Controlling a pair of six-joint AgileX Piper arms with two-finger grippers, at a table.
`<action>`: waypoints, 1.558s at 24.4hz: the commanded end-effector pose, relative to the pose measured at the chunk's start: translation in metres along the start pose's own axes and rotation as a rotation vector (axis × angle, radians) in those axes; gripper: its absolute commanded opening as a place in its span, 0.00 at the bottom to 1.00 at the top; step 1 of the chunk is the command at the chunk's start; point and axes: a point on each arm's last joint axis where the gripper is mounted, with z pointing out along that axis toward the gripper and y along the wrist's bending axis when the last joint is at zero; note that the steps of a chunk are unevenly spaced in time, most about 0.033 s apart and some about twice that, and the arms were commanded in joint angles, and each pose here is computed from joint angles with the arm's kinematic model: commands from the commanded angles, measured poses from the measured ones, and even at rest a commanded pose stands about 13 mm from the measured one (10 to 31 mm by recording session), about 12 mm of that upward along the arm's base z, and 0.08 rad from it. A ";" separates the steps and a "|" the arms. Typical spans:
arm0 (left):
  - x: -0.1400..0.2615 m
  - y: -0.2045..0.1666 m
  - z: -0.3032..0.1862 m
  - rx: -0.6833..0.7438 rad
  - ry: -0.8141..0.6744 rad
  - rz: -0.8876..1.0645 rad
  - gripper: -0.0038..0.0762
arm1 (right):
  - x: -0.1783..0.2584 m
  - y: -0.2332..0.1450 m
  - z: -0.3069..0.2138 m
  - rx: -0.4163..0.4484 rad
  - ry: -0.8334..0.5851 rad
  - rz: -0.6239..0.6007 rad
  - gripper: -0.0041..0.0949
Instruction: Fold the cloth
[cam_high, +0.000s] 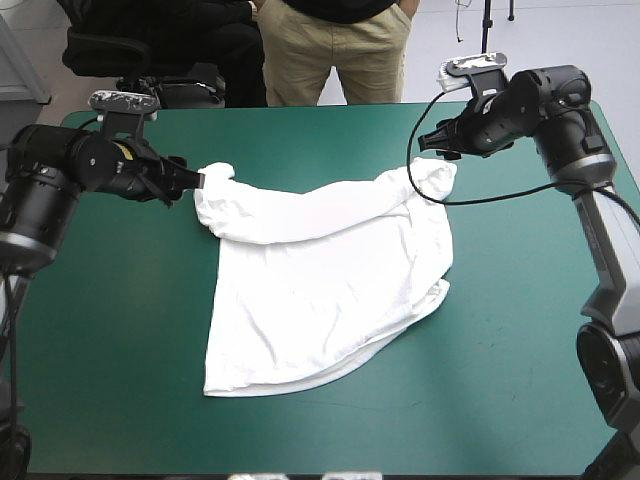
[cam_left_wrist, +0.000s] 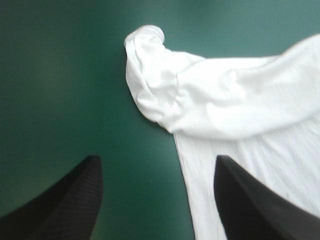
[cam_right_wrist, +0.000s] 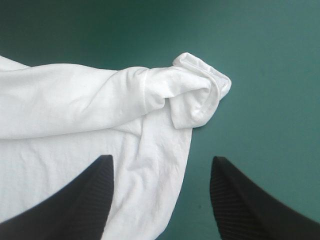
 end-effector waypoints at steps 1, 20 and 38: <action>0.016 -0.016 -0.035 0.045 -0.012 0.014 0.56 | -0.006 -0.001 -0.048 0.018 -0.141 -0.010 0.58; 0.178 -0.089 0.040 0.086 0.512 -0.145 0.56 | -0.002 -0.002 -0.049 0.025 -0.100 -0.006 0.58; 0.223 -0.089 0.080 0.084 0.553 -0.177 0.54 | -0.001 0.001 -0.049 0.000 -0.090 0.002 0.53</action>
